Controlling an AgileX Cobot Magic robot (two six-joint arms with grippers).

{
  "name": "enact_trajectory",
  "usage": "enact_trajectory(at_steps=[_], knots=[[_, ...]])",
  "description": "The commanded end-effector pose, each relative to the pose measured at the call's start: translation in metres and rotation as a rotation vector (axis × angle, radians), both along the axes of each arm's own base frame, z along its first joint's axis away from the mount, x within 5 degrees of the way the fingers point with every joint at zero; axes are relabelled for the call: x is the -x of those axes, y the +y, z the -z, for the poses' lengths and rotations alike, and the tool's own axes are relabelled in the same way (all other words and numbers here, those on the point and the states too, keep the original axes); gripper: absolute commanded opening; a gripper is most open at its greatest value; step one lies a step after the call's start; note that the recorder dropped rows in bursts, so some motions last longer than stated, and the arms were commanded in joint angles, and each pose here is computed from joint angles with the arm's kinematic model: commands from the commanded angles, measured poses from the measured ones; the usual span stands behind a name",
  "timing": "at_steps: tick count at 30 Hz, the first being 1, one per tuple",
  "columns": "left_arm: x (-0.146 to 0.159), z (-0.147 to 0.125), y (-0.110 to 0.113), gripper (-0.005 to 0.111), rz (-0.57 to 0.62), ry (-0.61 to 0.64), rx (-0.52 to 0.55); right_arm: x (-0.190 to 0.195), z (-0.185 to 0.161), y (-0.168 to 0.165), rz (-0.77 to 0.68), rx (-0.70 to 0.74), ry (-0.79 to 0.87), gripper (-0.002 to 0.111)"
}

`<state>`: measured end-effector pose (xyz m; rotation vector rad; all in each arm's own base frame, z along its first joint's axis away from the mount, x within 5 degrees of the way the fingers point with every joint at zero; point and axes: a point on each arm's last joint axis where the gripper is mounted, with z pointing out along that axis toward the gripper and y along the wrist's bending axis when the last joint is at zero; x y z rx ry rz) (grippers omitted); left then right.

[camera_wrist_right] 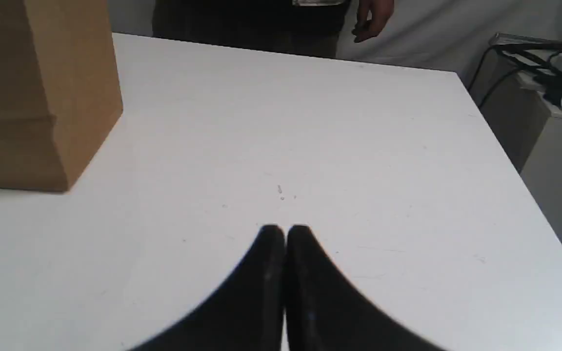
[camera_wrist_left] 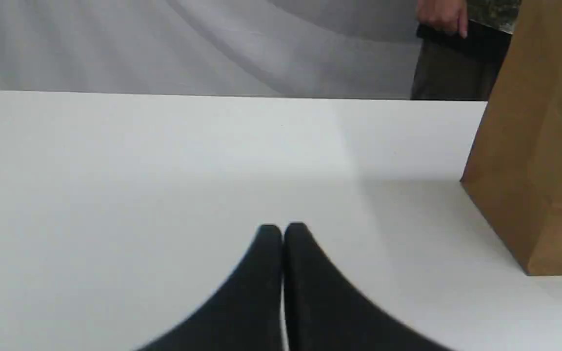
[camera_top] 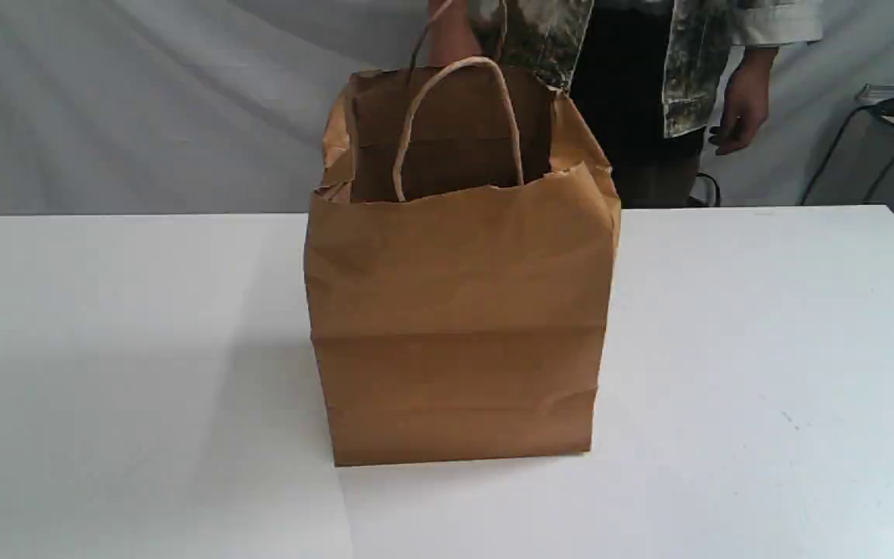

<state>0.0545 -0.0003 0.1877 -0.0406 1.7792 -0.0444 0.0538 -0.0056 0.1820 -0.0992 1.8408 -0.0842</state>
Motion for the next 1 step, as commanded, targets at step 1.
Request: enact_trajectory(at_steps=[1], knots=[[0.0000,0.0010,0.0000,0.000,-0.003,-0.003,0.009,0.0002,0.0007,-0.0005,0.007,0.002,-0.005,0.000]])
